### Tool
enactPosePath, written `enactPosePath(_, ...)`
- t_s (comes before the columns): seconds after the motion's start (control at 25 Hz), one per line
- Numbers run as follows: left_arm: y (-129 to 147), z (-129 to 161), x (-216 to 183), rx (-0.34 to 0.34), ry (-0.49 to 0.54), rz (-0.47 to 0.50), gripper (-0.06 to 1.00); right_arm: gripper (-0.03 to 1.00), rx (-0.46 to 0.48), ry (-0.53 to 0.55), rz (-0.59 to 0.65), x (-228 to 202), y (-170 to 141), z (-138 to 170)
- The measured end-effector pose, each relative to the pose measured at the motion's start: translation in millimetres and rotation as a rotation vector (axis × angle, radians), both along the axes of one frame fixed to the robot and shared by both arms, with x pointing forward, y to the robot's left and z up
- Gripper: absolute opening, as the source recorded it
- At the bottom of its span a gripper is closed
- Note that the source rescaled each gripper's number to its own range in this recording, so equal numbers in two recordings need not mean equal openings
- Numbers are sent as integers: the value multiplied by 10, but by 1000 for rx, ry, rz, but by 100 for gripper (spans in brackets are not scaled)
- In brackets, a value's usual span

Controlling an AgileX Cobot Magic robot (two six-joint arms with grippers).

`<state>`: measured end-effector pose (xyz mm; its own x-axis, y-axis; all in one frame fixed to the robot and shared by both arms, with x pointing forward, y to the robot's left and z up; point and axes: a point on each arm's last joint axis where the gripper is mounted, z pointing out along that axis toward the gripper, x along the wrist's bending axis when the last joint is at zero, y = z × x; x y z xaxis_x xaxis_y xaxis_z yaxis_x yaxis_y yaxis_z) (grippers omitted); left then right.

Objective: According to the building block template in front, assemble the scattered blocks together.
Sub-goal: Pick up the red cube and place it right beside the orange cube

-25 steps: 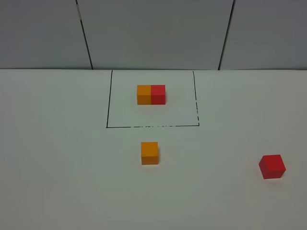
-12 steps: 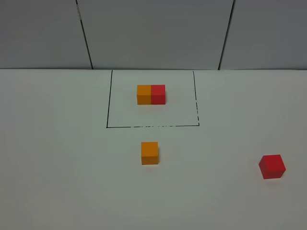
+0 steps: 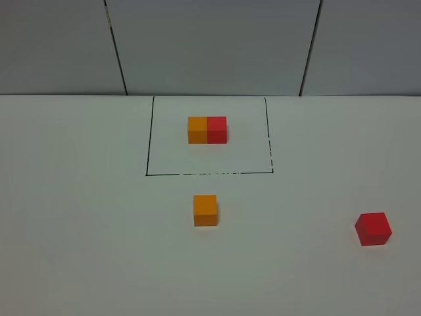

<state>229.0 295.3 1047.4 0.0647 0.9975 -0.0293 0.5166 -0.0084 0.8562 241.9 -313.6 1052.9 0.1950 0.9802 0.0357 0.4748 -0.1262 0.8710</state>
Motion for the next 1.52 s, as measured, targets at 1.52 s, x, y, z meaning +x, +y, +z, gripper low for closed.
enactPosePath(1.52,1,-1,0,-3,1,3,95,42,0,0,0,0,0,0)
